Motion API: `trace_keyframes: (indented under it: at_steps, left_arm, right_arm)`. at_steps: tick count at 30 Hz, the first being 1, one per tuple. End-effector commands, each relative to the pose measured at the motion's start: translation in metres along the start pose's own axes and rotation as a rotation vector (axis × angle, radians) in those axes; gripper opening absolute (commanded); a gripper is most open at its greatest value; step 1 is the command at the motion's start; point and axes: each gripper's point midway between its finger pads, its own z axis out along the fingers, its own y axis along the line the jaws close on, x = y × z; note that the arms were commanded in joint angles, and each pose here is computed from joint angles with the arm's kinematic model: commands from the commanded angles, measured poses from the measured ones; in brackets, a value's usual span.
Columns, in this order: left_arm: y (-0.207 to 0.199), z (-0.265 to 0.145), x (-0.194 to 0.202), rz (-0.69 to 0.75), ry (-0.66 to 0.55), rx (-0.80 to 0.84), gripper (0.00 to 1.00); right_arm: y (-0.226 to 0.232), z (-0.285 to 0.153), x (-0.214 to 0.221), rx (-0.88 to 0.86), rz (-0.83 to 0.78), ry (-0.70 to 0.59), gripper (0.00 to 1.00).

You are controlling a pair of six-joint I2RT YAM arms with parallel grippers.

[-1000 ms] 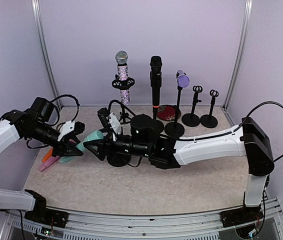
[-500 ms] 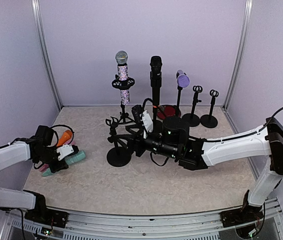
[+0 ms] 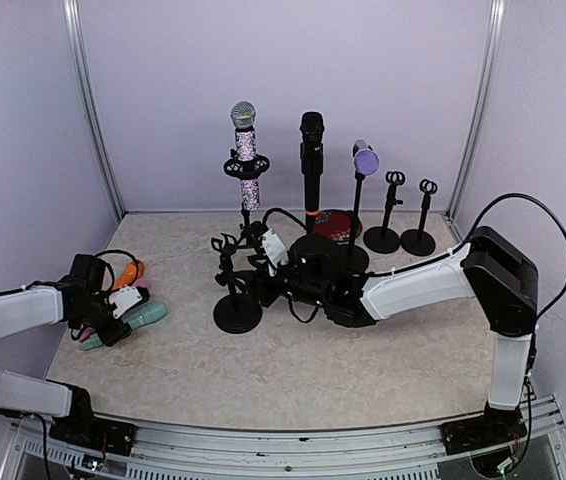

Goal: Remove the microphone from the stand
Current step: Place the microphone at the center of the board, then pick up the microphone stand from the center of the board, then place the microphone stand at the corner of the board.

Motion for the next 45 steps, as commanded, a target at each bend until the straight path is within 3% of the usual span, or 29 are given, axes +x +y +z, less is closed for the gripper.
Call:
trace_keyframes:
  at_steps: [1, 11, 20, 27, 35, 45]
  left_arm:
    - [0.004, -0.015, -0.012, -0.035, -0.063, 0.003, 0.70]
    - [0.010, -0.045, -0.035, -0.034, -0.151, 0.039, 0.71]
    - [0.023, -0.079, -0.069, -0.058, -0.276, 0.066, 0.78]
    - [0.025, -0.094, -0.083, -0.053, -0.325, 0.093, 0.78]
    - [0.030, -0.104, -0.089, -0.038, -0.350, 0.079, 0.77]
    - [0.035, -0.113, -0.095, -0.021, -0.378, 0.063, 0.76]
  right_arm:
    - [0.004, 0.020, -0.009, -0.043, -0.029, -0.058, 0.63]
    - [0.000, 0.050, -0.005, -0.030, -0.038, -0.106, 0.53]
    - [-0.009, 0.064, 0.009, 0.012, -0.069, -0.085, 0.34]
    - [-0.017, 0.054, 0.007, 0.063, -0.081, -0.095, 0.00]
    - [-0.043, 0.024, -0.005, 0.198, -0.150, -0.090, 0.00]
    - [-0.155, -0.076, 0.002, 0.510, -0.140, 0.012, 0.00]
